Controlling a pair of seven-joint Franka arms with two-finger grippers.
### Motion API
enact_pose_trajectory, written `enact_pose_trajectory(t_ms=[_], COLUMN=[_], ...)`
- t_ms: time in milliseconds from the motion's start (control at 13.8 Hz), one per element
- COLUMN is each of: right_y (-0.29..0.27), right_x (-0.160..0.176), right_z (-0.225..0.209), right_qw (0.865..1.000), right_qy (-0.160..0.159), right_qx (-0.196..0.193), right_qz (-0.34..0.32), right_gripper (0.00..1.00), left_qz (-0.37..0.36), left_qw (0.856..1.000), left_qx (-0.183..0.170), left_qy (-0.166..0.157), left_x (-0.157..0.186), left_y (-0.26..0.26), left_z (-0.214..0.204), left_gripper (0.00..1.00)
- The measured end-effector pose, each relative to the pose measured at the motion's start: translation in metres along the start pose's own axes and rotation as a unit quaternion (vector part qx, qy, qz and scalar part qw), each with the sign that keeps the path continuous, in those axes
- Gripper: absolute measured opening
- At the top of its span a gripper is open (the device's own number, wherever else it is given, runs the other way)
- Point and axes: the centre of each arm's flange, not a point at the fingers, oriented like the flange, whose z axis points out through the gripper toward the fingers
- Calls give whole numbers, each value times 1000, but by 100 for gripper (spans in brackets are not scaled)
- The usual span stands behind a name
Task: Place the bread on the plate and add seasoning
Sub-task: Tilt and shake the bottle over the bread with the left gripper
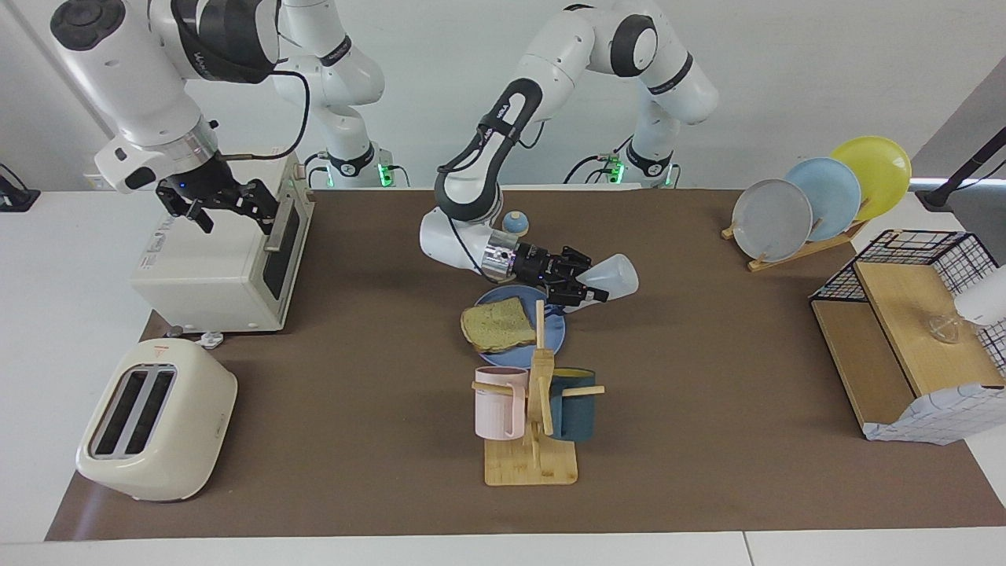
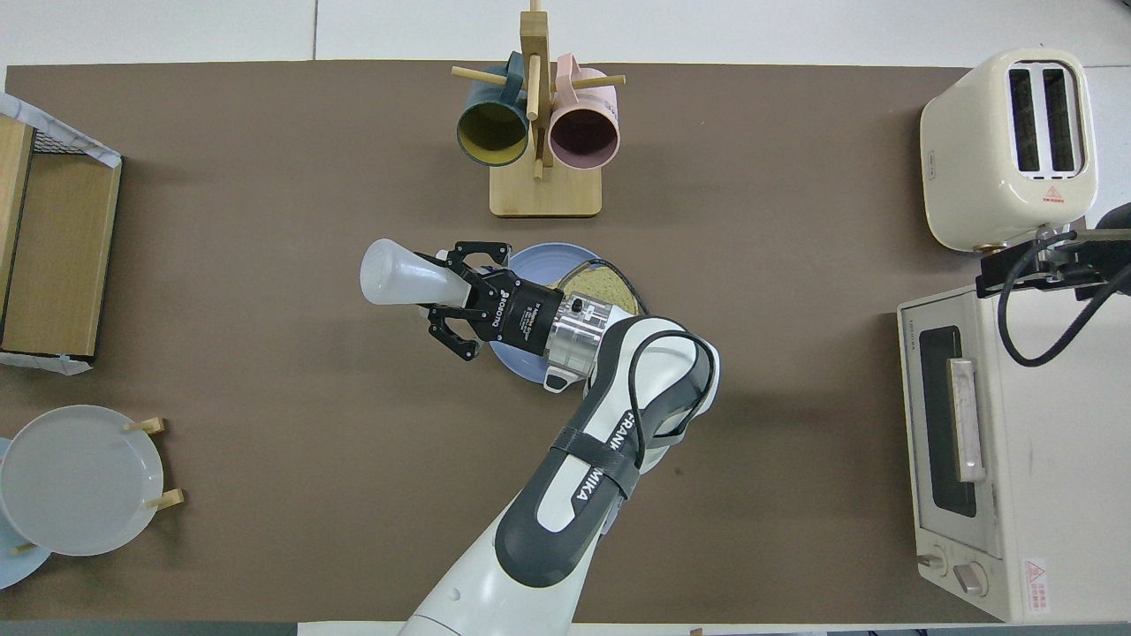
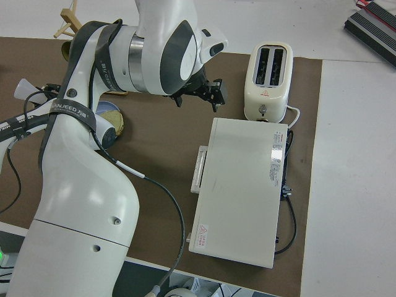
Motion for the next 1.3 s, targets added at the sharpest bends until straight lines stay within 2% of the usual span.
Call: enact_pose_trajectory(t_ms=[361, 722, 939, 1156, 1300], right_y=[0, 0, 0, 0, 0], right_x=[0, 0, 0, 0, 0], right_z=[0, 0, 0, 0, 0], right_qw=[1000, 1000, 1000, 1000, 1000], right_qy=[0, 0, 0, 0, 0], right_qx=[0, 0, 0, 0, 0], right_qz=[0, 0, 0, 0, 0], right_gripper=[100, 100, 100, 100, 100], left_qz=[-6, -8, -6, -8, -8], left_qw=[1000, 999, 999, 1000, 1000], left_qx=[-7, 8, 15, 6, -8], left_qy=[-4, 31, 33, 29, 28], left_x=[-3, -10, -12, -11, -6], left_y=[-8, 6, 15, 9, 0], left_z=[12, -40, -57, -44, -21], left_gripper=[46, 46, 46, 46, 46])
